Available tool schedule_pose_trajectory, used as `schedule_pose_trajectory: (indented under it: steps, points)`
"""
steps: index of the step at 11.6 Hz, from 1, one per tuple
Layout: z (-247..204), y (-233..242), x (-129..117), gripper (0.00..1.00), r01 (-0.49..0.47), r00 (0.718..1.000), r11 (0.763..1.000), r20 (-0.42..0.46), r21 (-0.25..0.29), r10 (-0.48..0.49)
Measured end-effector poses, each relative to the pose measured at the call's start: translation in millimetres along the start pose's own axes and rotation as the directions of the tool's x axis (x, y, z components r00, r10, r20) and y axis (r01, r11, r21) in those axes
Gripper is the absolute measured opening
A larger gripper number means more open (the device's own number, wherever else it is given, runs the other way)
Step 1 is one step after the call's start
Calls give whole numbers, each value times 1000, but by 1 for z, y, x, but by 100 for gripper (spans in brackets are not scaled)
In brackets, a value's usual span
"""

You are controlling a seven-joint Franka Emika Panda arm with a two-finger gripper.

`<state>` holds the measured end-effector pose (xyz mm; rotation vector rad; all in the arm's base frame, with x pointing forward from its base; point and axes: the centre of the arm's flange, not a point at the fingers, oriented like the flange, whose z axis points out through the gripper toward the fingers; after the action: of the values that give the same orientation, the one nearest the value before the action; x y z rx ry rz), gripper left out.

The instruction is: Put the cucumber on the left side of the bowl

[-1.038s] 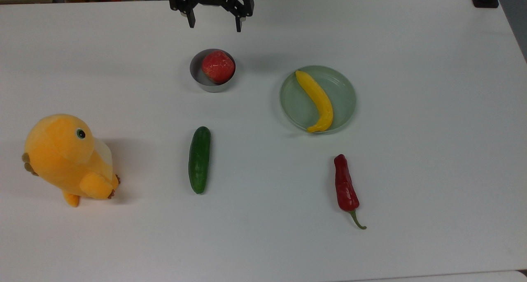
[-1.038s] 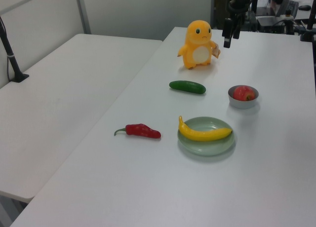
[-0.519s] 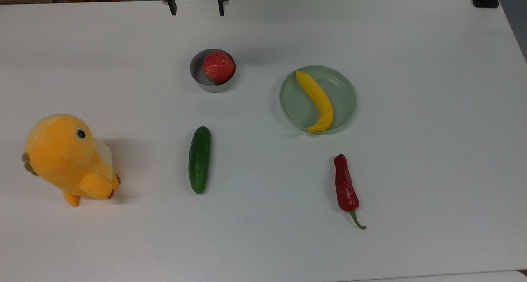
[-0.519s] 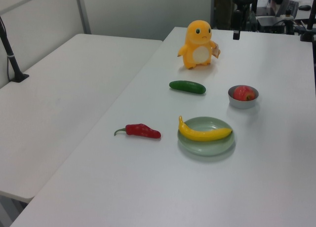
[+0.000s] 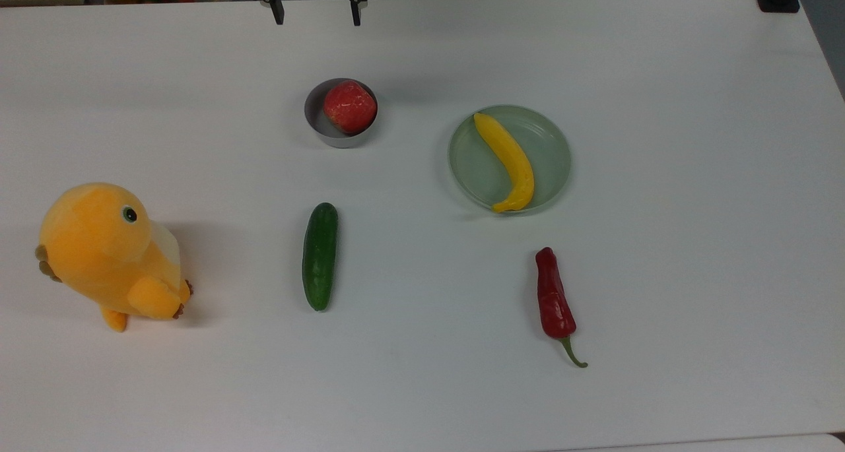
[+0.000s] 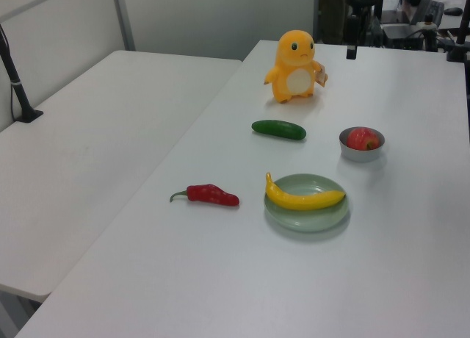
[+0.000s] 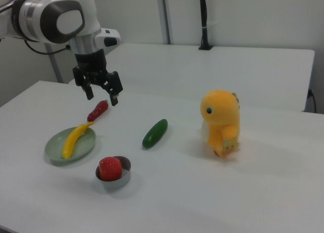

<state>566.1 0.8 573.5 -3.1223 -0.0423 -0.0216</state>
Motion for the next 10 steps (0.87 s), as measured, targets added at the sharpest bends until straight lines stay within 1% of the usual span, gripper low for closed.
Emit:
schedule_pose_trajectory:
  steps: [2,3,4,6,10]
  points:
    - [3,-1,4,100,1,1000,1000,-9,1,-1]
    - [6,-2,10,100,-5,999,1000,-32,0,5]
    - [11,-3,18,100,-45,997,999,-70,3,45]
    - [24,-8,35,100,-119,982,993,-147,15,119]
    - [47,-10,51,100,-134,969,991,-207,21,136]
